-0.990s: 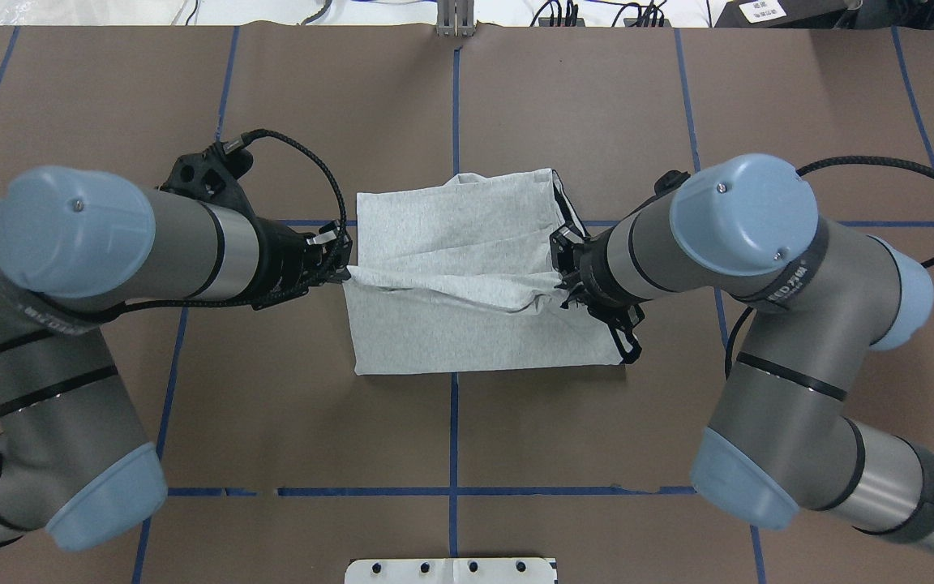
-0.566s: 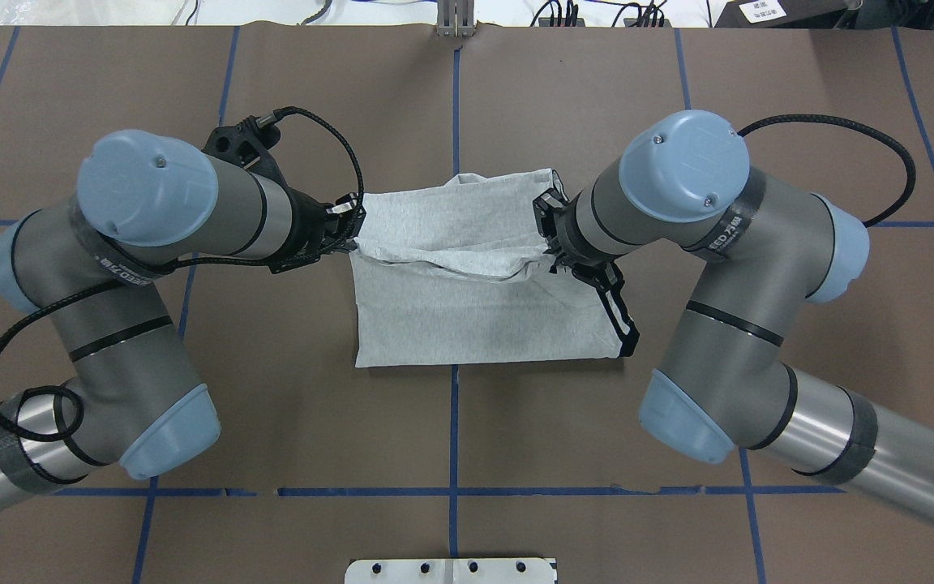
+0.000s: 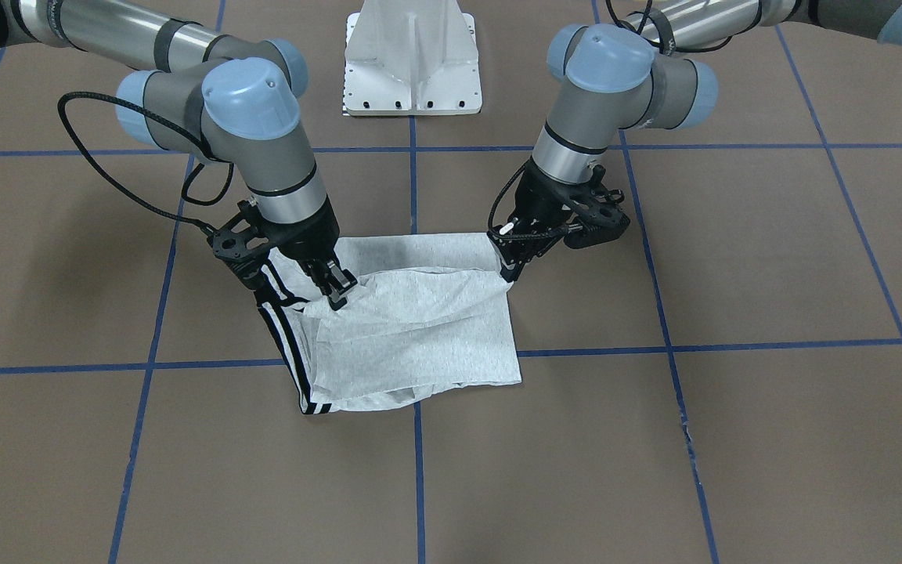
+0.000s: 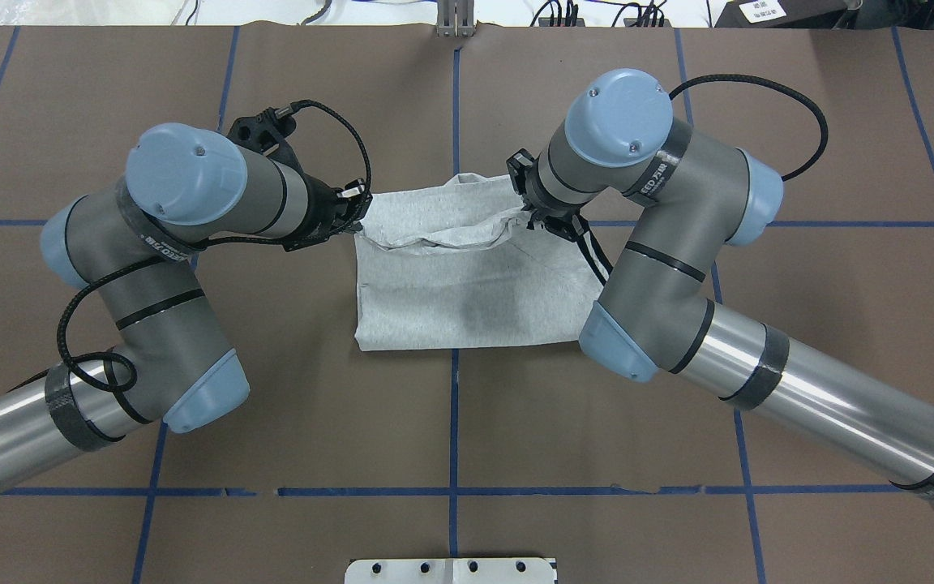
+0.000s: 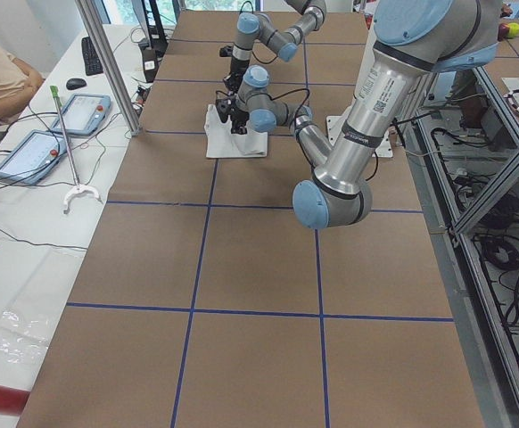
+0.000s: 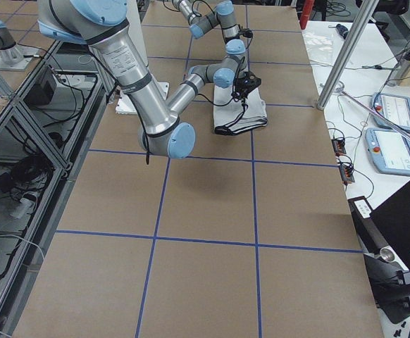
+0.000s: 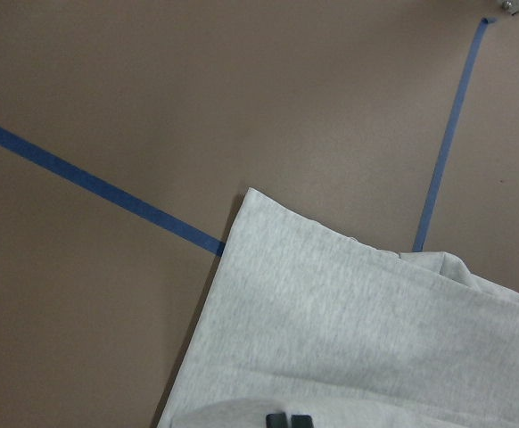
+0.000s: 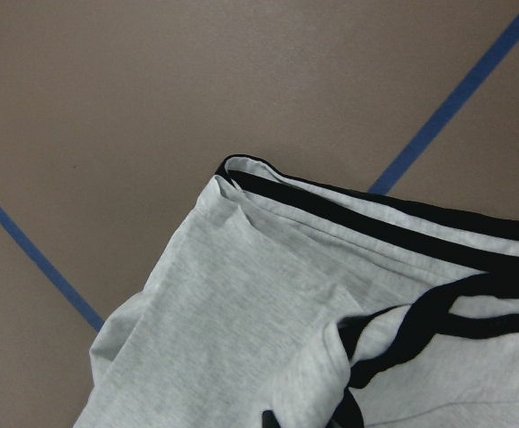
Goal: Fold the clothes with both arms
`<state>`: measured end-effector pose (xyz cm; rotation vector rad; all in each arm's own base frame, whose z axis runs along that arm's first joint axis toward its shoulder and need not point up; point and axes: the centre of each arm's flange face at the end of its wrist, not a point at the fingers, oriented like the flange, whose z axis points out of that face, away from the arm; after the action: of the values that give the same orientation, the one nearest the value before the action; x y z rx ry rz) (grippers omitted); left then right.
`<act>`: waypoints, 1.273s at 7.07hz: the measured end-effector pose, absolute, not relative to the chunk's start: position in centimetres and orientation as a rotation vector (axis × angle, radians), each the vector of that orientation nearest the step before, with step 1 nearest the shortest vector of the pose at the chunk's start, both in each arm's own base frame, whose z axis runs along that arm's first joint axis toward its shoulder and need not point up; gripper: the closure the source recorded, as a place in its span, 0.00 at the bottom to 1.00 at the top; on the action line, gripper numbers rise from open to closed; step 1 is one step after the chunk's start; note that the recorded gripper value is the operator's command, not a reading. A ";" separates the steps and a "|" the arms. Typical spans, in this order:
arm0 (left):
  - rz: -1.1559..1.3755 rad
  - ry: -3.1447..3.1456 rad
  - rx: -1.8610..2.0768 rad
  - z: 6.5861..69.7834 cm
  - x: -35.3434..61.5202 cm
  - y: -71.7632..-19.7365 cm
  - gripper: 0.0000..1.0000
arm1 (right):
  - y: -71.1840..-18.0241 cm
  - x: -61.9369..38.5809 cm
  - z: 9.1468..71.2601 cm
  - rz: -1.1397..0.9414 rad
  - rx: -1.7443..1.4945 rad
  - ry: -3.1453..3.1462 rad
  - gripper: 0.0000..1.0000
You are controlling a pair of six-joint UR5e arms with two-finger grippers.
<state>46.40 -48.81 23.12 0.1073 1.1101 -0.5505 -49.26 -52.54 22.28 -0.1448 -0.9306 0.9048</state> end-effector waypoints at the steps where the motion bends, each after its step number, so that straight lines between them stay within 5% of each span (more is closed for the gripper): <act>1: -0.550 1.115 0.113 23.2 46.6 -49.3 1.00 | -53.4 -49.7 22.6 0.894 -0.134 -0.920 1.00; 3: -0.552 1.115 0.122 23.5 46.5 -50.0 1.00 | -55.3 -50.1 23.0 0.884 -0.116 -0.911 1.00; 4: -0.552 1.112 0.127 23.7 46.4 -50.3 0.86 | -56.1 -50.6 23.3 0.882 -0.111 -0.914 0.71; 5: -0.552 1.116 0.134 24.1 46.6 -50.7 0.49 | -56.6 -50.9 23.8 0.873 -0.106 -0.908 0.01; 9: -0.536 1.140 0.325 28.0 44.0 -56.6 0.42 | -64.9 -43.8 28.2 0.630 0.029 -0.875 0.00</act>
<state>44.00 -56.60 28.04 0.3248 1.1399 -0.5359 -43.78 -64.89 28.17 0.0289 -0.8752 0.6303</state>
